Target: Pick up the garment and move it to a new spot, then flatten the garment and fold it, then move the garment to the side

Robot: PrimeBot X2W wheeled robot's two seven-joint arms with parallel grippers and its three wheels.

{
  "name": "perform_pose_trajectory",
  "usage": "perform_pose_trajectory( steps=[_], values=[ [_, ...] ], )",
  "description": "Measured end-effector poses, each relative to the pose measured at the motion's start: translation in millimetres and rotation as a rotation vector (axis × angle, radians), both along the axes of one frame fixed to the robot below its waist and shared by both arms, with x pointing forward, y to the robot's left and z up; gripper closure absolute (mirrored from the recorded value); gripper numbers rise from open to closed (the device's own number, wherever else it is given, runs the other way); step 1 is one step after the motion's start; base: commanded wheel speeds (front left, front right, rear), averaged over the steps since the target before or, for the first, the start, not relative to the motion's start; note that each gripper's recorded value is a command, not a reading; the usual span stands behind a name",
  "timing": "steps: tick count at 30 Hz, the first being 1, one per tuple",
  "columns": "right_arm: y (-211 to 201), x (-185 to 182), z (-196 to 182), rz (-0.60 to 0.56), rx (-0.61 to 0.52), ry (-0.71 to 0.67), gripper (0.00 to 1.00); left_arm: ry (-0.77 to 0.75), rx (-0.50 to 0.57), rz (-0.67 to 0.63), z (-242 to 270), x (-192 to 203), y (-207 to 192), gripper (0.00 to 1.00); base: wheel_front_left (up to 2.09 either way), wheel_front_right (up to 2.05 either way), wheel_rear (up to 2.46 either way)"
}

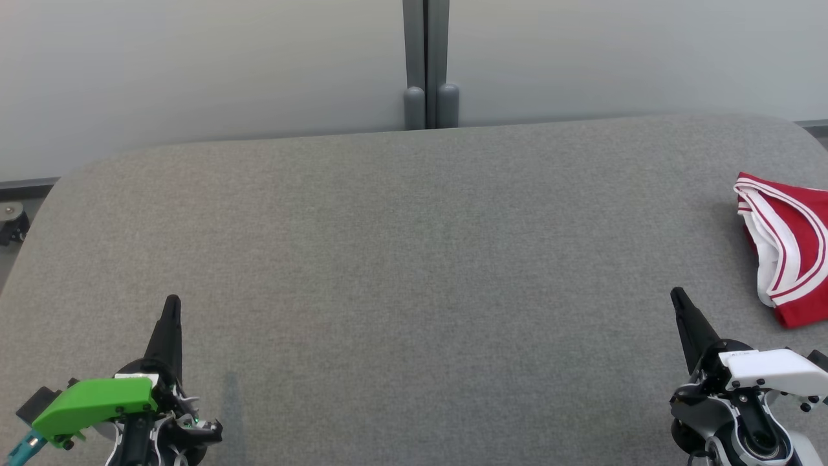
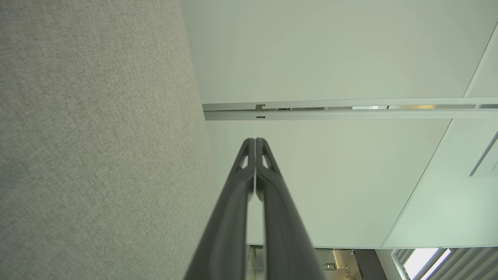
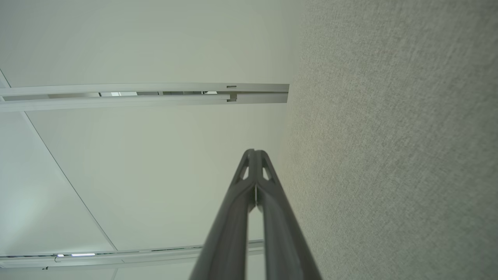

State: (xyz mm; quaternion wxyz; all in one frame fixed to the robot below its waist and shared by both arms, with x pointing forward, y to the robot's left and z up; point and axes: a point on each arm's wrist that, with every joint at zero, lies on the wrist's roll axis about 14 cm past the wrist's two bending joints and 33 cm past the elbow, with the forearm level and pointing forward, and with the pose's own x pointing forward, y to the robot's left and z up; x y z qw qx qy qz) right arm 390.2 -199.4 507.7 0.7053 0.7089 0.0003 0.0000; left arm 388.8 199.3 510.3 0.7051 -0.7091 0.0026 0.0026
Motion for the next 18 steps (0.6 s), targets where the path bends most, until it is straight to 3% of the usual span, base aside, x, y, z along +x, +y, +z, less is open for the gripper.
perform_pose_trajectory(
  steps=[18],
  values=[
    [0.0,0.0,0.0,0.0,0.0,0.0,1.0,0.0,0.0,0.0,0.0,0.0,0.0,1.0,0.0,0.0,0.0]
  ],
)
